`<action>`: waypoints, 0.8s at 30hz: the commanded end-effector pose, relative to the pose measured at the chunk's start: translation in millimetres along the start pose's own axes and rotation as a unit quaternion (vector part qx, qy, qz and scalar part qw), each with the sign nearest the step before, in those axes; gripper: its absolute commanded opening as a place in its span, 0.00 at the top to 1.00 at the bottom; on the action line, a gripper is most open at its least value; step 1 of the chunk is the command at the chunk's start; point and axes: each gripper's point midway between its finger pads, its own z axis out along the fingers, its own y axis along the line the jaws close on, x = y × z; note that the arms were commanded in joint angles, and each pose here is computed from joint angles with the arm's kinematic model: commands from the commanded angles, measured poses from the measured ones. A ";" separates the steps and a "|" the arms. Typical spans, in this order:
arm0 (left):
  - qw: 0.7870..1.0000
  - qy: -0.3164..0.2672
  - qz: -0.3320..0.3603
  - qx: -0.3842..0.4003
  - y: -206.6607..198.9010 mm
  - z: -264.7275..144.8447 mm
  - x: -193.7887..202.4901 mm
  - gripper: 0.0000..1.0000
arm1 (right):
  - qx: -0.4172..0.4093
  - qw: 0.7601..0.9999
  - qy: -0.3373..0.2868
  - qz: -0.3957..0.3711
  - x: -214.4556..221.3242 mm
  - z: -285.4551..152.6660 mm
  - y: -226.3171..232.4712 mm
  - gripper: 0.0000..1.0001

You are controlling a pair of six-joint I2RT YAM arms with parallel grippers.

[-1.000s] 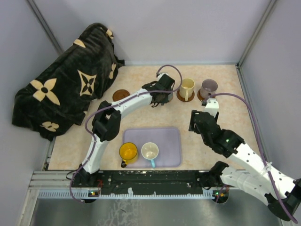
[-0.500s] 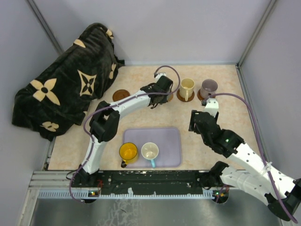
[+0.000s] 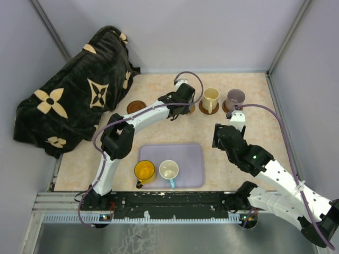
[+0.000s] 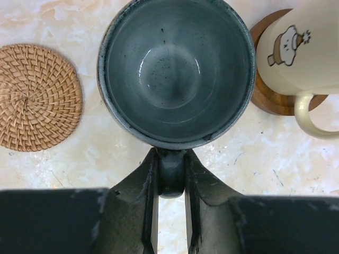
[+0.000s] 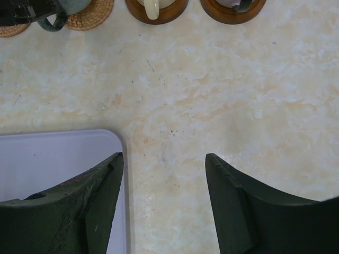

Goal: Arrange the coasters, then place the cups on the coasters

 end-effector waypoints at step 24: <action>0.997 -0.053 -0.025 0.040 -29.9 -17.4 -52.5 1.00 | -0.001 1.000 -0.018 0.009 -12.0 -1.7 2.5 0.36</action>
